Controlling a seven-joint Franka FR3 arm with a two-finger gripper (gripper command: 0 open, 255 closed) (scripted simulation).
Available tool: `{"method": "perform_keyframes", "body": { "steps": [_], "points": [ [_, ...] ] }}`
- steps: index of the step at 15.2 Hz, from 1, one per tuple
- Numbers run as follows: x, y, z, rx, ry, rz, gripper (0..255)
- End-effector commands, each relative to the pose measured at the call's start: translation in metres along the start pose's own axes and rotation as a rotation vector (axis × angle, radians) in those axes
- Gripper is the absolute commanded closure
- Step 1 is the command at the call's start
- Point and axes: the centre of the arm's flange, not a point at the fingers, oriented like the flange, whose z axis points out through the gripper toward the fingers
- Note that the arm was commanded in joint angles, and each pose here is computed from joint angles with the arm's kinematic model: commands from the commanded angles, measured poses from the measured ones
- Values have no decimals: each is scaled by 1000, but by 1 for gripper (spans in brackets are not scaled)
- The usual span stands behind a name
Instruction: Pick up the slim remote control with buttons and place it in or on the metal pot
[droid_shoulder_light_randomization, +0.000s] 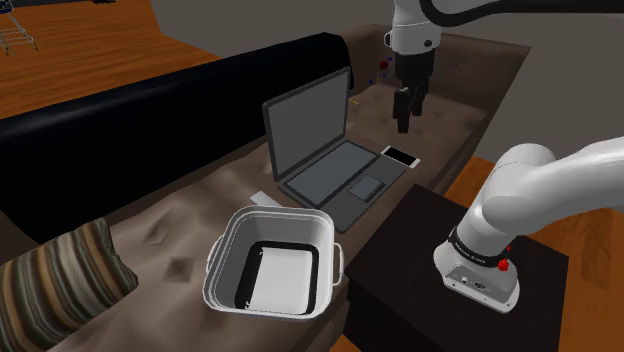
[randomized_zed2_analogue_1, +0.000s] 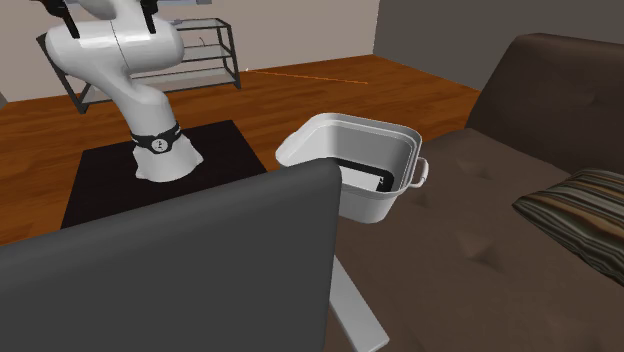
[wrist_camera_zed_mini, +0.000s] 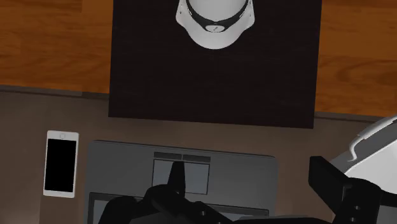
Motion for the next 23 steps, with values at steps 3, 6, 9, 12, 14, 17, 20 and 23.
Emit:
{"method": "perform_keyframes", "body": {
  "steps": [3, 6, 9, 12, 14, 17, 20, 23],
  "points": [
    [18, -10, 15, 2, 7, 7, 0],
    [46, -25, 37, 4, 17, 16, 0],
    [74, -40, 59, 7, 27, 26, 0],
    [102, -54, 80, 10, 37, 36, 0],
    [121, -64, 94, 11, 44, 43, 0],
    [150, -78, 115, 14, 54, 52, 0],
    [179, -92, 136, 17, 64, 62, 0],
    [208, -106, 156, 19, 74, 72, 0]
  ]
}}
